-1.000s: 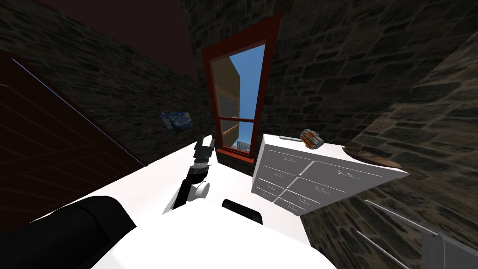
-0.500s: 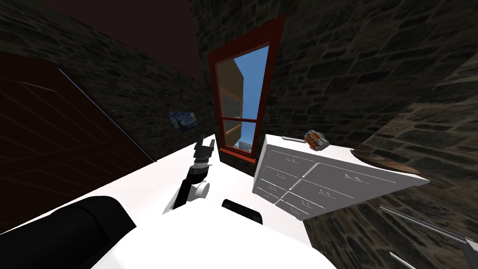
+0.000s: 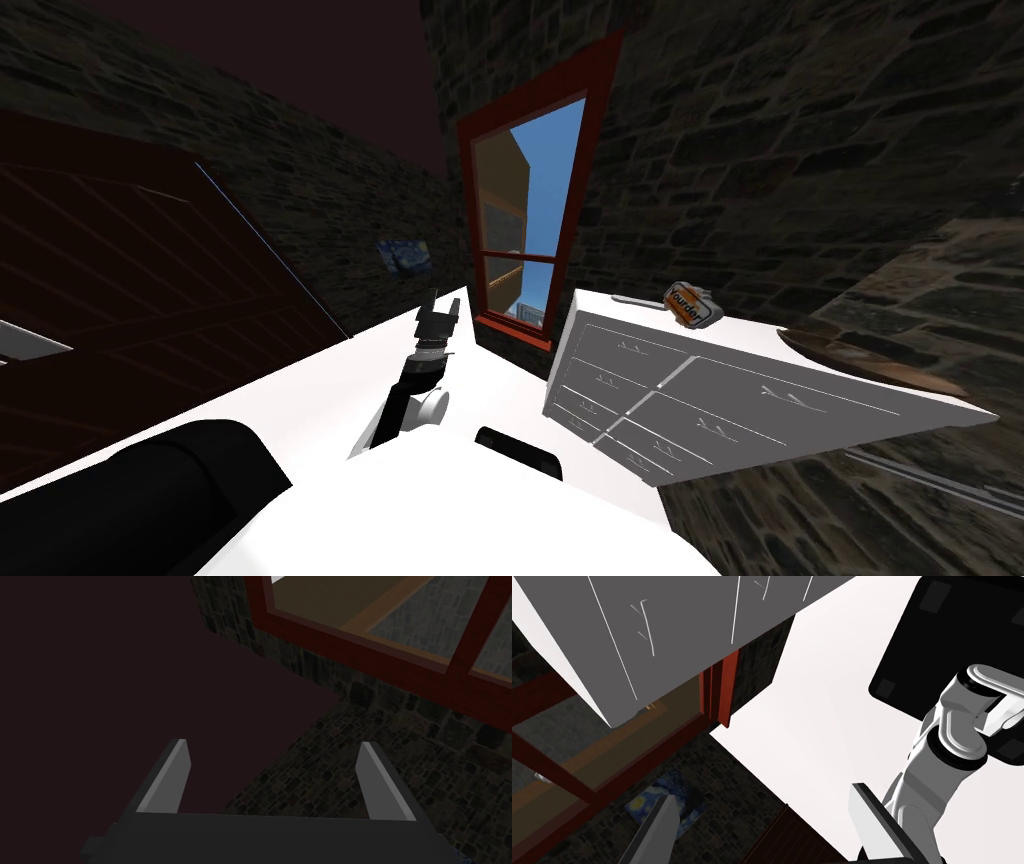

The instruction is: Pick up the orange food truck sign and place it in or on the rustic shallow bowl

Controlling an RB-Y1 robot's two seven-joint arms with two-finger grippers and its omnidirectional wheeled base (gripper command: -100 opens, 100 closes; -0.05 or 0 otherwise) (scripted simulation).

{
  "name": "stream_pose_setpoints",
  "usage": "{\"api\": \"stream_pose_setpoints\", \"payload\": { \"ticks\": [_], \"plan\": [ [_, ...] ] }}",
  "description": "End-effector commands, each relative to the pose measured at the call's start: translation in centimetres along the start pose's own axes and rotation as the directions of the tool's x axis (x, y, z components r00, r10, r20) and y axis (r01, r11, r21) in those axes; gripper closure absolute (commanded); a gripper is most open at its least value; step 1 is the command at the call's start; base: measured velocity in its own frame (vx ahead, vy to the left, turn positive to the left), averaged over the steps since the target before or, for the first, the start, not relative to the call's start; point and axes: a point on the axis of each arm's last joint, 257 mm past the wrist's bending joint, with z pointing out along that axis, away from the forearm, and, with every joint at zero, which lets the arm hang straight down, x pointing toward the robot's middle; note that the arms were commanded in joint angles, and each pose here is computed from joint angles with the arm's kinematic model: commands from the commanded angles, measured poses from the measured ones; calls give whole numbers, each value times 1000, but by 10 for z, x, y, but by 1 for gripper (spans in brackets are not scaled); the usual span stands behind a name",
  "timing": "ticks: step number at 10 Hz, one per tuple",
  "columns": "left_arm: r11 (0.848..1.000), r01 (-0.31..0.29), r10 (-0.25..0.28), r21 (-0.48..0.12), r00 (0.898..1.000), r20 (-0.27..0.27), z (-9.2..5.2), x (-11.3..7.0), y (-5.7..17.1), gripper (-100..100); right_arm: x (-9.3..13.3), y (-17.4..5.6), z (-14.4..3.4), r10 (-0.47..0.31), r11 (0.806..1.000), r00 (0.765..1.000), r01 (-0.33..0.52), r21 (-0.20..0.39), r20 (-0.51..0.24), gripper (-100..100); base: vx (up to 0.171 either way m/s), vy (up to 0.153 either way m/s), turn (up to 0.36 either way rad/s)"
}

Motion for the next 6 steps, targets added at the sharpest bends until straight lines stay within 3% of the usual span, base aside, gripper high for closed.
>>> {"api": "stream_pose_setpoints", "payload": {
  "ticks": [1,2,3,4,5,6],
  "plan": [
    [1000,0,0,0,1000,0,0,0,0,0,6,-9,-6,-72,997,997,71,-38,-31,-100,1,-23,59],
    [1000,0,0,0,1000,0,0,0,0,0,17,-5,-12,-133,986,989,126,-106,-61,-100,5,-23,141],
    [1000,0,0,0,1000,0,0,0,0,0,17,-15,-14,-163,982,984,155,-110,-69,-100,4,-25,59],
    [1000,0,0,0,1000,0,0,0,0,0,28,-15,-22,-228,962,969,209,-173,-97,-100,12,-26,112],
    [1000,0,0,0,1000,0,0,0,0,0,27,-22,-22,-252,956,963,232,-180,-98,-100,14,-25,67],
    [1000,0,0,0,1000,0,0,0,0,0,38,-24,-30,-316,929,941,281,-241,-120,-100,15,-32,145]
  ]
}}
